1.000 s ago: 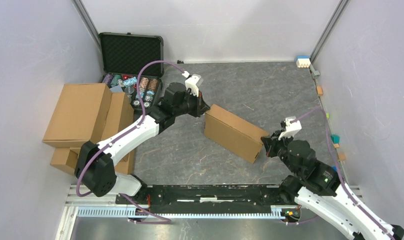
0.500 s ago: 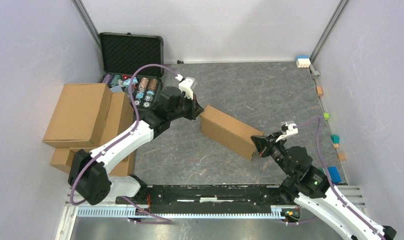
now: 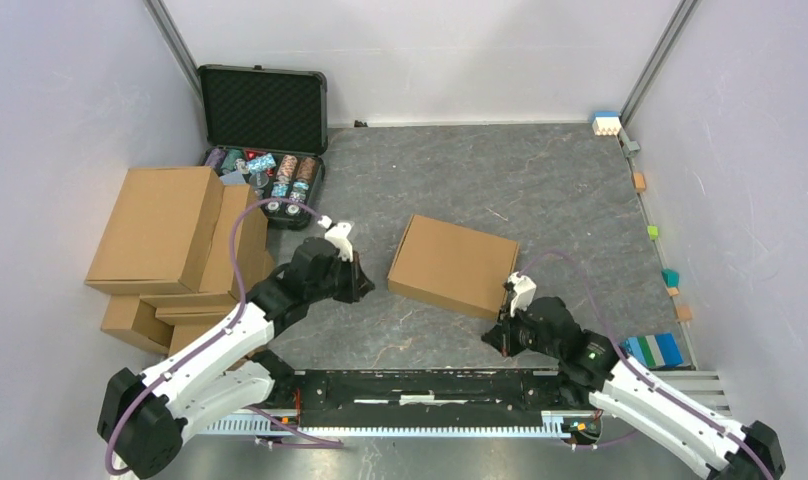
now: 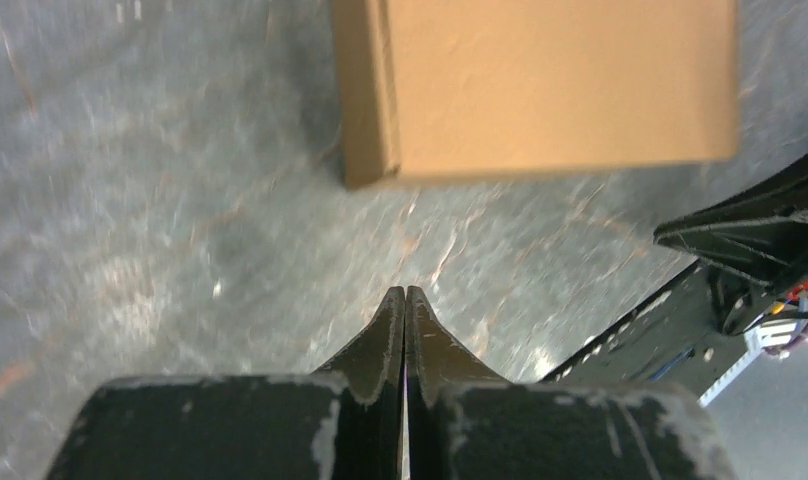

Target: Fold the paper box

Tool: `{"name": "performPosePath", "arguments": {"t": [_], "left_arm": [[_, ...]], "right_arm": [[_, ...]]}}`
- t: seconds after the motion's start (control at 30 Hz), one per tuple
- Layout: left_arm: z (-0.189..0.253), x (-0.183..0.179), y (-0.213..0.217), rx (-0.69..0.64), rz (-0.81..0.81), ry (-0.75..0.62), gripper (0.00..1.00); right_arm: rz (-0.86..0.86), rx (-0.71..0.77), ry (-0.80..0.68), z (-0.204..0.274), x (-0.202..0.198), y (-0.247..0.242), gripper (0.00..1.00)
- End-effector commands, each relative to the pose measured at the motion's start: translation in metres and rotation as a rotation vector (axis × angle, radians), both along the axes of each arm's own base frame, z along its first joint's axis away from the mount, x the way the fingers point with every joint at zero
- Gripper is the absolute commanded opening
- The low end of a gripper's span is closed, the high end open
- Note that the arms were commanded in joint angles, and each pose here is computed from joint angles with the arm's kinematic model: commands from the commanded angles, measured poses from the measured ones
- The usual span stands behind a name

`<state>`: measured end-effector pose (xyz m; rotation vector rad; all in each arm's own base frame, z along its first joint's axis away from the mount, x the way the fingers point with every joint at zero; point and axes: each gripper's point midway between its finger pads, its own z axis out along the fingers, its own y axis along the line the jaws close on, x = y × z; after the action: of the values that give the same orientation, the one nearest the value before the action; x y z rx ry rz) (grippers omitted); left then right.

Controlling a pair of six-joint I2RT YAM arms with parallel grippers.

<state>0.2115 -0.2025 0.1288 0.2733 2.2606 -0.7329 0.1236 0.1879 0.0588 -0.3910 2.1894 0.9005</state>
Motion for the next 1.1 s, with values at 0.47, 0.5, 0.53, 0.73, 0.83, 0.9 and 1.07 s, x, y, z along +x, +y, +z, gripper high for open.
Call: {"name": "performPosePath", "arguments": {"t": [0.47, 0.5, 0.53, 0.73, 0.83, 0.9, 1.07], "left_arm": [[-0.044, 0.023, -0.009, -0.070, 0.097, 0.081, 0.02], [-0.044, 0.032, -0.007, -0.089, 0.108, 0.090, 0.02], [-0.042, 0.043, -0.006, -0.121, 0.109, 0.098, 0.02], [-0.018, 0.082, 0.010, -0.087, 0.189, -0.007, 0.03], [0.000, 0.092, 0.038, -0.022, 0.294, -0.109, 0.08], [0.008, 0.094, 0.062, 0.032, 0.374, -0.171, 0.09], [0.024, 0.096, 0.114, 0.159, 0.536, -0.321, 0.79]], "right_arm": [[-0.295, -0.294, -0.167, 0.002, 0.088, -0.030, 0.00], [-0.307, -0.294, -0.172, 0.007, 0.098, -0.030, 0.00], [-0.304, -0.290, -0.169, 0.009, 0.107, -0.027, 0.00], [-0.262, -0.291, -0.240, 0.035, 0.151, -0.027, 0.00], [-0.381, -0.295, -0.396, 0.065, 0.159, -0.058, 0.19], [-0.545, -0.339, -0.455, 0.081, 0.164, -0.093, 0.71], [-0.908, -0.453, -0.472, 0.076, 0.167, -0.174, 0.98]]}}
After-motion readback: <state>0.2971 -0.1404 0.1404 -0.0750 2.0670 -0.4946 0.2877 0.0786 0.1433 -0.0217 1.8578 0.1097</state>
